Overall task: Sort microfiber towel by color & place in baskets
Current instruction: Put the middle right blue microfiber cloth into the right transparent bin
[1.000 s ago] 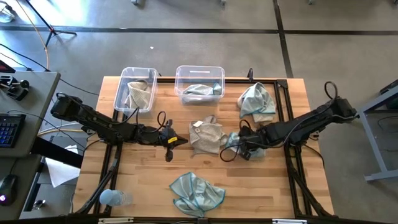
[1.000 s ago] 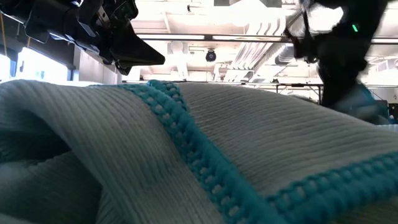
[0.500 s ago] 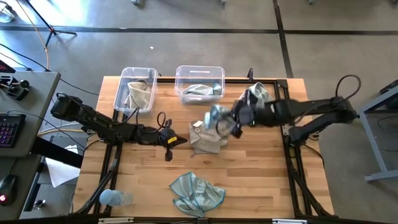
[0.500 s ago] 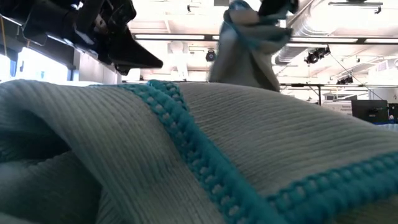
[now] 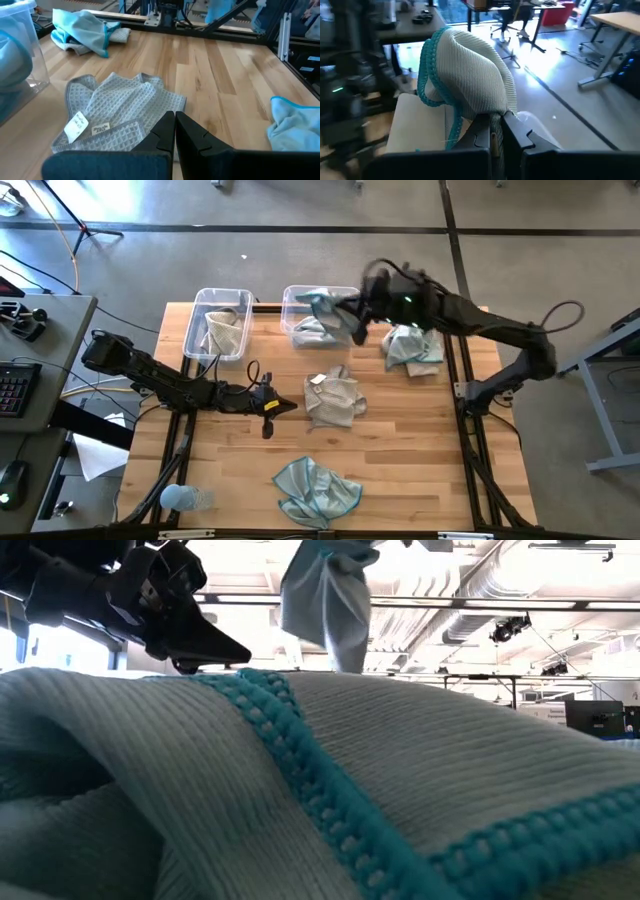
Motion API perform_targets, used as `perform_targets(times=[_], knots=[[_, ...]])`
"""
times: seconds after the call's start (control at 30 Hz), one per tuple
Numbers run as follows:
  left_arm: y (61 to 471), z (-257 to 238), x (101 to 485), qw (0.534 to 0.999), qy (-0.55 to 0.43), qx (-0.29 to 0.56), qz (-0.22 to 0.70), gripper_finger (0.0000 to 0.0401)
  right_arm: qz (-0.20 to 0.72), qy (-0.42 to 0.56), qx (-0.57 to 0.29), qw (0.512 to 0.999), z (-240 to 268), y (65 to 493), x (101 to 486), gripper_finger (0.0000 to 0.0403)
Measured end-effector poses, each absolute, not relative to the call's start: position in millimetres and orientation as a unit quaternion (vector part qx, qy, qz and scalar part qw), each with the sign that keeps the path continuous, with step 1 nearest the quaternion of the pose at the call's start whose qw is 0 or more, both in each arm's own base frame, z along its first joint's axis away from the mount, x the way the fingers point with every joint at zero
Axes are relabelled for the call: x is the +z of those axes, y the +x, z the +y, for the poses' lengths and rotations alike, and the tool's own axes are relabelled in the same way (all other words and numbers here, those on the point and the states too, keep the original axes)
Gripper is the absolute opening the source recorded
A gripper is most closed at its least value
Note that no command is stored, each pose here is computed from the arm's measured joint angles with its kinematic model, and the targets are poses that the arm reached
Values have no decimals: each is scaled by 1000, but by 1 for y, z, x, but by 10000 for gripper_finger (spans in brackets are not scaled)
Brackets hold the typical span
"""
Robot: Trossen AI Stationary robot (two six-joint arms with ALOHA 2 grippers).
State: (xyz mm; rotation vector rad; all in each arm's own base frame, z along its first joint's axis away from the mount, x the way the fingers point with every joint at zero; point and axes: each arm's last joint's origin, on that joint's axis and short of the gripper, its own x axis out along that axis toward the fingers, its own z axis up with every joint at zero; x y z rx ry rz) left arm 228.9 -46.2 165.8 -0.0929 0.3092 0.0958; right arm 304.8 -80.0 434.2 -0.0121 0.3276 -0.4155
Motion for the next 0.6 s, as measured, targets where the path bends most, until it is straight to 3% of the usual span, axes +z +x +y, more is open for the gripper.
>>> perform_targets(times=[0.27, 0.6], knots=[[229, -46, 165, 986, -46, 47, 155, 0, 229, -47, -235, 944, -133, 359, 418, 1], [229, -46, 165, 985, -45, 47, 158, 0, 403, 3, -238, 884, -190, 380, 343, 1]])
